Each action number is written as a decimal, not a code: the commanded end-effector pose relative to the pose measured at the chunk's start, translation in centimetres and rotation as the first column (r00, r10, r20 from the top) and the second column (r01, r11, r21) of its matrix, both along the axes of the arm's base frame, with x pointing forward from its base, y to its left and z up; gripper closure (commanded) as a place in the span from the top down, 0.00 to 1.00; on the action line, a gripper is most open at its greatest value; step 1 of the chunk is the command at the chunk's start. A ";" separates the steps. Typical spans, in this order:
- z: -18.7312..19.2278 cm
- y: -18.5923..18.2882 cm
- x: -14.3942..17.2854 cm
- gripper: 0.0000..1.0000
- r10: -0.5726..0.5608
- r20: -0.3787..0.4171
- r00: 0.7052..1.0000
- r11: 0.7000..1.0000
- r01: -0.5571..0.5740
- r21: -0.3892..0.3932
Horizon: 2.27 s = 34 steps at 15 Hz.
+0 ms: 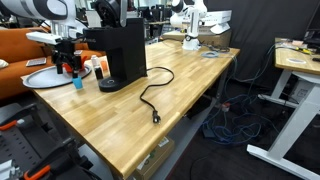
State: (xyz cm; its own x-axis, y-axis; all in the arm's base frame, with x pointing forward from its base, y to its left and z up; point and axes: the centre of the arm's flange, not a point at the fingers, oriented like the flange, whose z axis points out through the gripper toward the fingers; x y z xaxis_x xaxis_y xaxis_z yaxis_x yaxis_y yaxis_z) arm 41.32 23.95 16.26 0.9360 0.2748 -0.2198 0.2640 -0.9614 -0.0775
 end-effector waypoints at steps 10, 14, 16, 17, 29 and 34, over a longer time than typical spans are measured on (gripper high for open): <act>-0.3 0.3 0.2 1.00 0.010 -0.004 1.000 1.000 -0.010 0.012; -0.8 0.7 0.9 1.00 0.013 -0.007 1.000 1.000 -0.013 0.028; -1.1 0.7 1.4 1.00 0.014 -0.007 1.000 1.000 -0.014 0.028; -1.5 0.8 1.7 1.00 0.014 -0.009 1.000 1.000 -0.013 0.027; -3.5 0.0 3.3 0.48 -0.017 -0.023 1.000 0.999 0.017 0.028; -3.1 0.2 3.0 0.18 -0.007 -0.020 1.000 1.000 0.008 0.022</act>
State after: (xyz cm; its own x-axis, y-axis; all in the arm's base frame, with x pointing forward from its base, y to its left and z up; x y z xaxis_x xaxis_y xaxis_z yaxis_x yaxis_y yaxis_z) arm 43.71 24.48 13.04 0.9354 0.2531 -0.2468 0.2358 -0.9669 -0.0978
